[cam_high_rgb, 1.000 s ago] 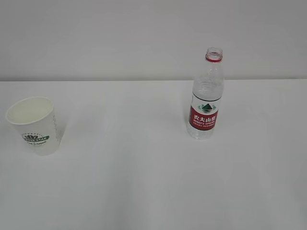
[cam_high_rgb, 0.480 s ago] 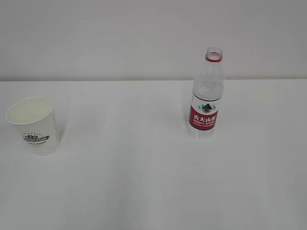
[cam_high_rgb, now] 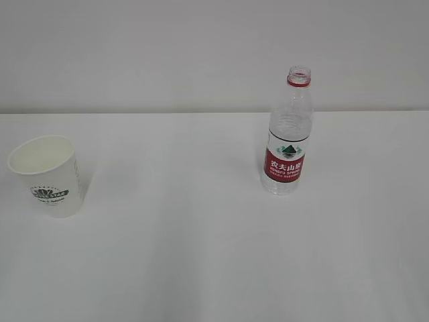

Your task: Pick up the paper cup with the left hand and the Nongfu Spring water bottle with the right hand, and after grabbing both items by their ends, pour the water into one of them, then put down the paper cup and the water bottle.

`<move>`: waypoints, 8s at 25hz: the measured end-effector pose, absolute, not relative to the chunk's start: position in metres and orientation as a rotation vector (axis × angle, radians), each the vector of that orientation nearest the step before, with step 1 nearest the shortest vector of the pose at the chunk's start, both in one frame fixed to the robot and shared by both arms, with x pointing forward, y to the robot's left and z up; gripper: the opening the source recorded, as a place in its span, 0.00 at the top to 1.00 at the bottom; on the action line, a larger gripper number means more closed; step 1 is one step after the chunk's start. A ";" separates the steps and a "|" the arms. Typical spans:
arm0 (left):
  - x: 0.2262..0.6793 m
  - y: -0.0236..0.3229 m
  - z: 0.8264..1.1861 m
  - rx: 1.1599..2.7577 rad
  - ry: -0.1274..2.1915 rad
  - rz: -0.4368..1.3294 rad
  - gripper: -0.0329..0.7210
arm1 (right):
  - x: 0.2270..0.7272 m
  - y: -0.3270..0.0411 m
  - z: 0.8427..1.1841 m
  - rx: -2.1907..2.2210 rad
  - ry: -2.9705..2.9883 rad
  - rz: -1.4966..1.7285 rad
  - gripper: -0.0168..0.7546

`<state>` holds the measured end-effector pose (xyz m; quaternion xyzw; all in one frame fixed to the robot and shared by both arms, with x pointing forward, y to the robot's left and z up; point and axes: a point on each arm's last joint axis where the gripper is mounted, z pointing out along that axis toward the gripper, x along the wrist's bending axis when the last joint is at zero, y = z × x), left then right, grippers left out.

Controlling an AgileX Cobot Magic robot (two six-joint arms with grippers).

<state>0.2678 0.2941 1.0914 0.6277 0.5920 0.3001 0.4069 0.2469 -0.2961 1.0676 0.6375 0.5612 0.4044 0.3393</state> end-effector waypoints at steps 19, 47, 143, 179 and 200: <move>0.306 0.296 1.133 1.464 1.344 0.998 0.44 | 0.294 -0.293 1.103 1.547 1.436 1.136 0.22; 0.381 0.284 1.132 1.447 1.290 1.012 0.44 | 0.364 -0.292 1.116 1.364 1.378 1.209 0.23; 0.435 0.258 0.927 1.468 1.198 0.789 0.55 | 0.474 -0.234 0.934 1.345 1.647 1.340 0.23; 0.430 0.260 0.892 1.531 1.302 0.730 0.44 | 0.500 -0.222 0.875 1.259 1.745 1.345 0.11; 0.430 0.261 0.892 1.522 1.315 0.739 0.44 | 0.527 -0.213 0.882 1.174 1.709 1.408 0.21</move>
